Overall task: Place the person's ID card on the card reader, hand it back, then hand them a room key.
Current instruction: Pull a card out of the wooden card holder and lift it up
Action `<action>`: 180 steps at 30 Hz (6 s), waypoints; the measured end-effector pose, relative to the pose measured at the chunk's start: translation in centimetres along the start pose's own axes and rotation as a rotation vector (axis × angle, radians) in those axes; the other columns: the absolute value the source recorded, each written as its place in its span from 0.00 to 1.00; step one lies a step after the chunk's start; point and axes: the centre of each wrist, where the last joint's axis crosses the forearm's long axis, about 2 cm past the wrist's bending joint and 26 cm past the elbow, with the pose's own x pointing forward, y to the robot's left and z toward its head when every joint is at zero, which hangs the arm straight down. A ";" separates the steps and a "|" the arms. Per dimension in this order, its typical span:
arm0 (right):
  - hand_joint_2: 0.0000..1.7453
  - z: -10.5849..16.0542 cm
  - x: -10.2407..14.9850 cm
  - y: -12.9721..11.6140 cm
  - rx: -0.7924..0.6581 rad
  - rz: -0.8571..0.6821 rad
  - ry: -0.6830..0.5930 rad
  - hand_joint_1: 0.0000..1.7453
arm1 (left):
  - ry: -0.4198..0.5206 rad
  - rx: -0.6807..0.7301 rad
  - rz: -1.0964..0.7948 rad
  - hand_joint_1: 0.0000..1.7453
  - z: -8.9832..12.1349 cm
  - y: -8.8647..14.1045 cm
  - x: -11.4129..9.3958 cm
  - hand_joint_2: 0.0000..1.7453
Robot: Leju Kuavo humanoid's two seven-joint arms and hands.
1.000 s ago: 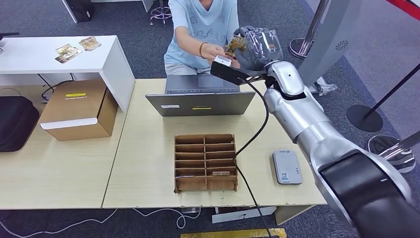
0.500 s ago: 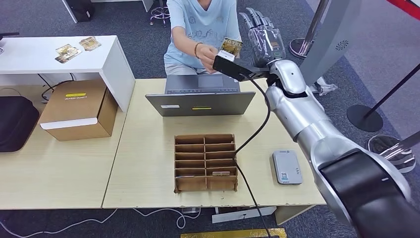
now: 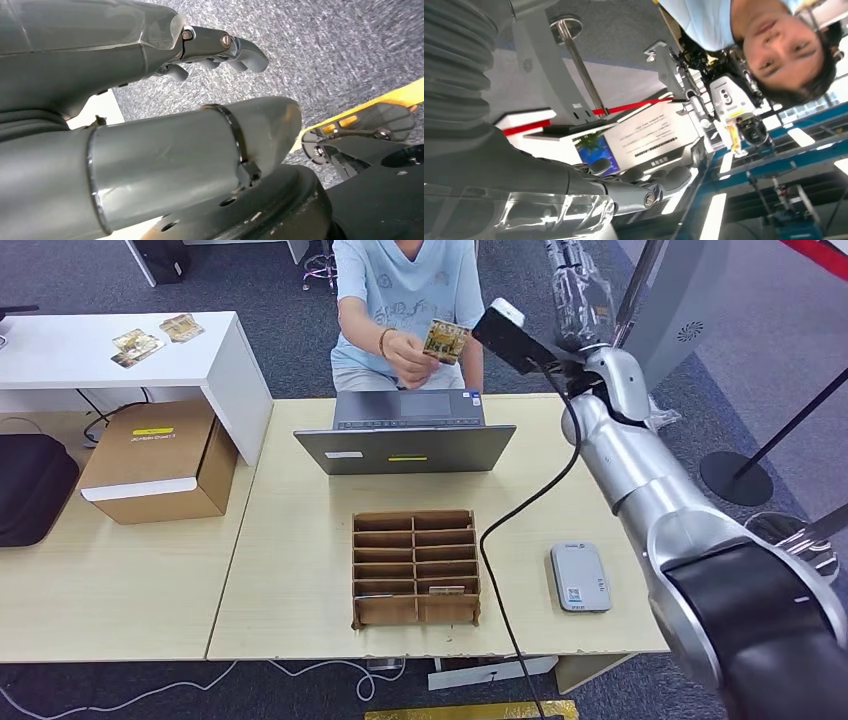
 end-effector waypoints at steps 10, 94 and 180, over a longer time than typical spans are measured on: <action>1.00 1.0 -5.0 -2.4 -0.128 -0.260 0.072 0.00 | 0.013 0.005 0.002 0.00 0.0 -0.1 -0.2 0.00; 1.00 36.6 5.8 7.9 0.269 0.271 0.094 0.00 | 0.050 -0.037 0.022 0.00 0.0 -0.8 -0.3 0.00; 1.00 35.7 7.4 12.9 0.484 0.341 0.089 0.00 | 0.045 -0.039 -0.028 0.00 0.1 -1.0 -0.2 0.00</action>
